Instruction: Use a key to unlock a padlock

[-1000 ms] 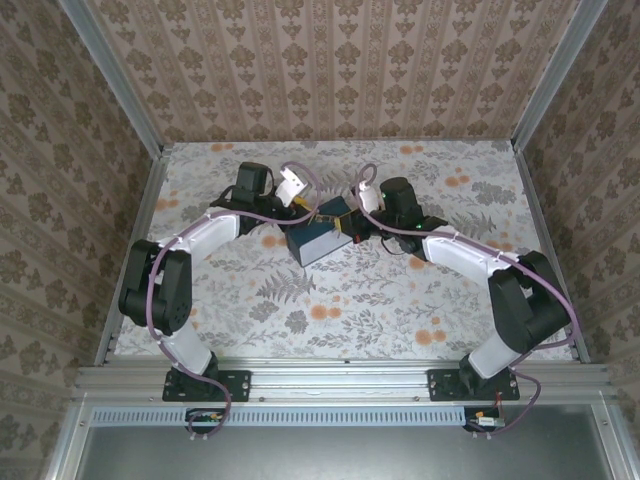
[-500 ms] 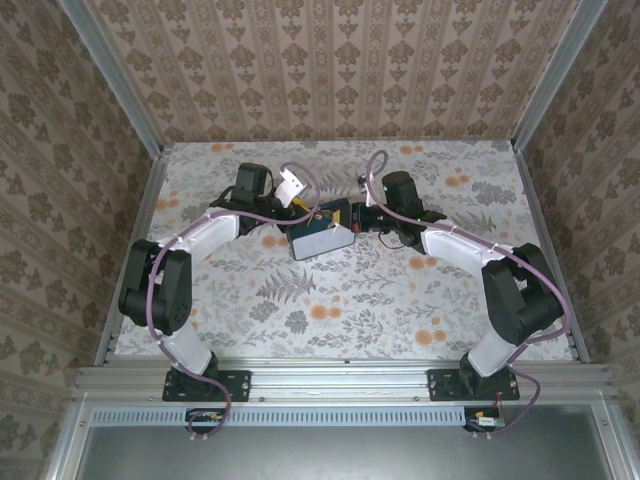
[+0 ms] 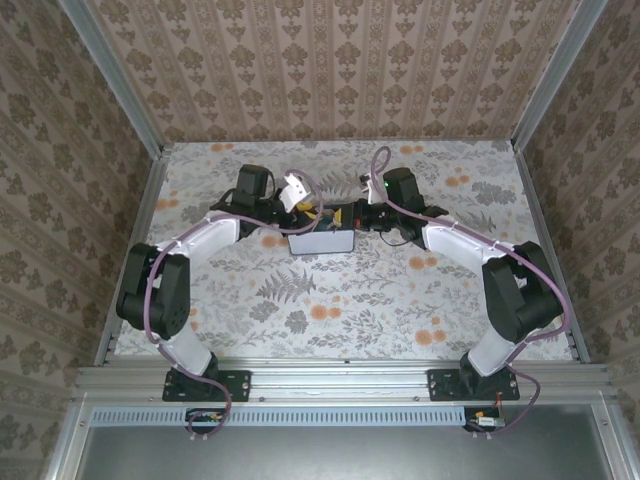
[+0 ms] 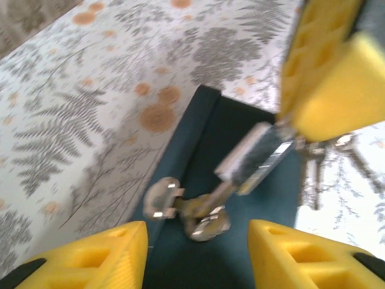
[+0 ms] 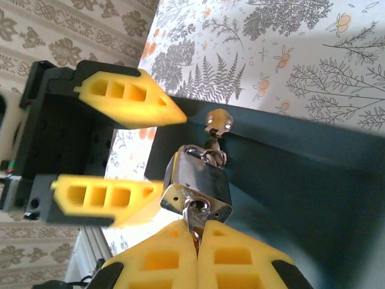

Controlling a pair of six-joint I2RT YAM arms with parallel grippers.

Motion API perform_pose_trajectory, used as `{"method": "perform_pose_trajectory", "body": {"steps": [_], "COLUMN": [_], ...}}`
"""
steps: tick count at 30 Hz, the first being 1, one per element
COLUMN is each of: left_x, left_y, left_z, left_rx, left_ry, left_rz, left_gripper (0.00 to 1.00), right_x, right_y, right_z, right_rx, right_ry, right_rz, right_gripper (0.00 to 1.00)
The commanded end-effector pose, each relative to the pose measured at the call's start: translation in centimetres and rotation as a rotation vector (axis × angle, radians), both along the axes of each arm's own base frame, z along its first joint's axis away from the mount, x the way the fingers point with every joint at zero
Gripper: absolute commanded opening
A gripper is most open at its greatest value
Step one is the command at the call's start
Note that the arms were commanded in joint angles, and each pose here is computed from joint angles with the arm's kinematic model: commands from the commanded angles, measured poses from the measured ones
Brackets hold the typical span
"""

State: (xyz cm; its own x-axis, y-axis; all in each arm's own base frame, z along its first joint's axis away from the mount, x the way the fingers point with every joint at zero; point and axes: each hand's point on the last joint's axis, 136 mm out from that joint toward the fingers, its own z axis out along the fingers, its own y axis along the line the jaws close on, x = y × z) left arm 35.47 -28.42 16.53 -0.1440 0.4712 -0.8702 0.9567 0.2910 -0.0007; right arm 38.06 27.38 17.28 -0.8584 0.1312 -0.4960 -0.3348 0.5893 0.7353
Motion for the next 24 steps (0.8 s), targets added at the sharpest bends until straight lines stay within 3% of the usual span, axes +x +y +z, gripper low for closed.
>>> {"method": "perform_pose_trajectory", "body": {"steps": [1, 5, 11, 15, 19, 24], "left_x": [-2.0, -2.0, -0.1, -1.9, -3.2, -2.7], "left_y": [-1.3, -2.0, -1.6, -1.0, -1.7, -2.3], "left_z": [2.2, 2.5, 2.1, 3.7, 4.0, 3.1], "left_rx": [-0.024, -0.050, -0.002, -0.036, -0.057, -0.015], "left_ry": [-0.141, -0.143, -0.150, -0.162, -0.085, -0.029], "left_rz": [-0.161, -0.214, -0.181, -0.268, -0.371, -0.401], "left_gripper": [0.52, 0.54, 0.55, 0.59, 0.70, 0.78], "right_x": [-1.1, -1.1, -1.2, -1.0, -0.9, -1.2], "right_y": [-0.2, -0.3, -0.5, -0.4, -0.4, -0.3], "right_z": [-1.6, -1.9, -2.0, -1.6, -1.3, -1.2], "right_rx": [-0.068, -0.082, -0.107, -0.107, -0.113, -0.138], "right_ry": [0.045, 0.046, 0.035, 0.019, -0.006, -0.049], "right_rz": [0.029, 0.034, 0.046, 0.048, 0.059, 0.089], "right_gripper": [0.00, 0.00, 0.00, 0.00, 0.00, 0.00]}}
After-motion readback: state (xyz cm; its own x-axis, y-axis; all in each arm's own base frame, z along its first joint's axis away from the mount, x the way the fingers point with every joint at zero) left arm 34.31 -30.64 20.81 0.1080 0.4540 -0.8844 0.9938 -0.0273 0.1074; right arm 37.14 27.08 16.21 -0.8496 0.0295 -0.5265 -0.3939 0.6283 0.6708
